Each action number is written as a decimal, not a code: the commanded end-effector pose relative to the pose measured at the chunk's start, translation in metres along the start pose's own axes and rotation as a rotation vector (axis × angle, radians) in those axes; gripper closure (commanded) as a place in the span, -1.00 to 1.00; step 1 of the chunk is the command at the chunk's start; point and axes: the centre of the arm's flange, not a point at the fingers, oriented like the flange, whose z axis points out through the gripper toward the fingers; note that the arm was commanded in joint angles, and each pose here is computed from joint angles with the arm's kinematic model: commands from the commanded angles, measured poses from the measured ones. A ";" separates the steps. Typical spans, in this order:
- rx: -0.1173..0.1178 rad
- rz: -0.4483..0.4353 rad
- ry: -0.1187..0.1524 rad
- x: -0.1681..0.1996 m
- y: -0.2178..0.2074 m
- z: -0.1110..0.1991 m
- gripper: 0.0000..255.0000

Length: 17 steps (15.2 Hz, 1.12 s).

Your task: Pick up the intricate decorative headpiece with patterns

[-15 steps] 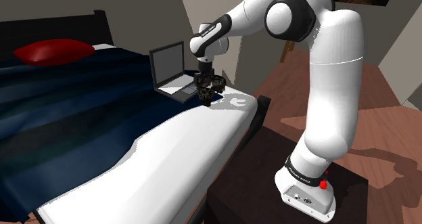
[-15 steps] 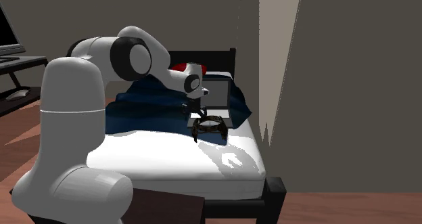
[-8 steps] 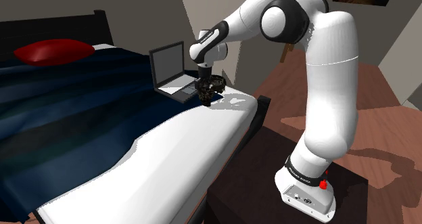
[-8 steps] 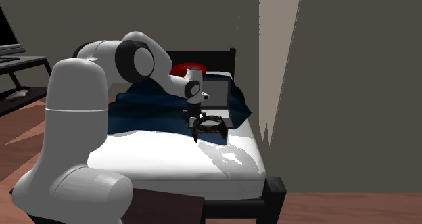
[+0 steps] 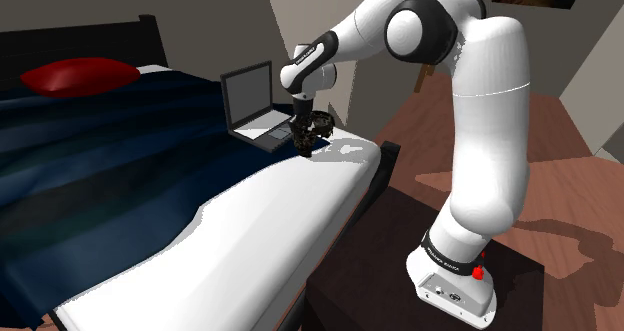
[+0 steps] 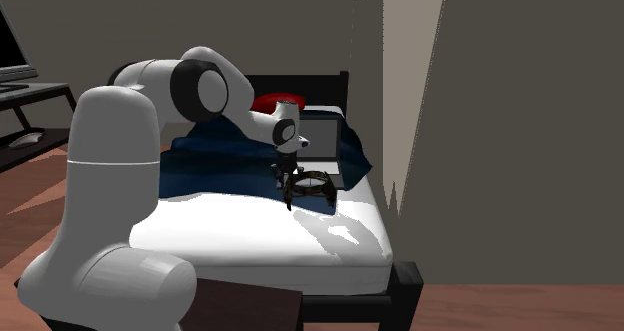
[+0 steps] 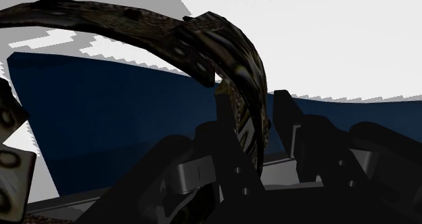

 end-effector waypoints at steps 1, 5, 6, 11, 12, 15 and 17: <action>0.000 0.000 -0.001 0.000 0.000 0.001 1.00; 0.000 0.000 -0.001 0.000 -0.001 -0.021 1.00; 0.000 0.000 -0.001 0.000 -0.002 -0.026 1.00; 0.000 0.000 -0.001 0.000 -0.003 -0.052 1.00; 0.000 0.000 -0.001 -0.001 -0.003 -0.057 1.00; 0.000 0.000 -0.001 -0.001 -0.004 -0.073 1.00; 0.000 0.000 -0.001 -0.001 -0.004 -0.079 1.00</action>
